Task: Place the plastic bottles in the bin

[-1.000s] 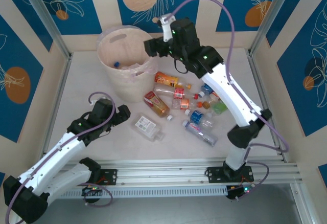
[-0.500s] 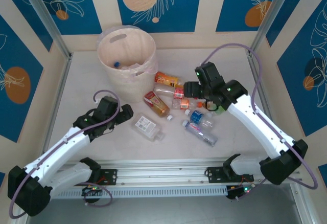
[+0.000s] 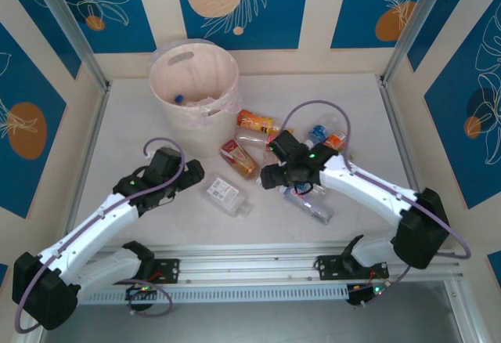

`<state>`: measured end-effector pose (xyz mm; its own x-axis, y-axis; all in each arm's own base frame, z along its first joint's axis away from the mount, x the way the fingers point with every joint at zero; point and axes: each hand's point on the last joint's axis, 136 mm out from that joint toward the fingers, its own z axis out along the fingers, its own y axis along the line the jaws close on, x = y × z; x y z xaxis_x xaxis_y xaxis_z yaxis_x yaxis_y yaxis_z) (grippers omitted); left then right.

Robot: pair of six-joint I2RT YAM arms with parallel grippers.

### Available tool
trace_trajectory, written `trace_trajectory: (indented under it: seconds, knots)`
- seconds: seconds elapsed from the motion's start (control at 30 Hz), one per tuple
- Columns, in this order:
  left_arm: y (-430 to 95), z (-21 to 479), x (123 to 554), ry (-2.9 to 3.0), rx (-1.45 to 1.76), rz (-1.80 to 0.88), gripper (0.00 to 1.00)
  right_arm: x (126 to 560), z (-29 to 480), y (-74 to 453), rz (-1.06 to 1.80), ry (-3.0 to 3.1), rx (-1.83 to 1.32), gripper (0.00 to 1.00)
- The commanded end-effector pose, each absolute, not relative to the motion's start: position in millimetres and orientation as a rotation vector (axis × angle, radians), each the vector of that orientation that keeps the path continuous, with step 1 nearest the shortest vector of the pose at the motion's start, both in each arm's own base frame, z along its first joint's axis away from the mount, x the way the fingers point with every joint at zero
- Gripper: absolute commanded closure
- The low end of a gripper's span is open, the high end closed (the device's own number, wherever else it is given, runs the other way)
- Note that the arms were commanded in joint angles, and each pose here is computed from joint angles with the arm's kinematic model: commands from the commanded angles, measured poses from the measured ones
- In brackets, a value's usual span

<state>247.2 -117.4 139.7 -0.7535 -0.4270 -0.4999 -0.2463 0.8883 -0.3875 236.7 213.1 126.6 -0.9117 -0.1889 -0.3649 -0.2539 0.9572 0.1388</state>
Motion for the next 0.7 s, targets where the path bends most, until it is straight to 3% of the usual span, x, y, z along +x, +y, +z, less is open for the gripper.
trace_trajectory:
  seconds: [0.0,0.17,0.4,0.67]
  knots:
    - [-119,148,250,2.439,-0.442,-0.386,0.0,243,121,239,0.324,2.758,-0.393,0.2]
    - [-119,148,250,2.438,-0.445,-0.382,0.01,256,107,263,0.363,2.768,-0.466,0.14]
    - [-116,149,249,2.438,-0.447,-0.372,0.0,265,83,272,0.361,2.822,-0.485,0.19]
    - [-116,151,250,2.435,-0.446,-0.369,0.0,275,67,278,0.398,2.847,-0.518,0.18]
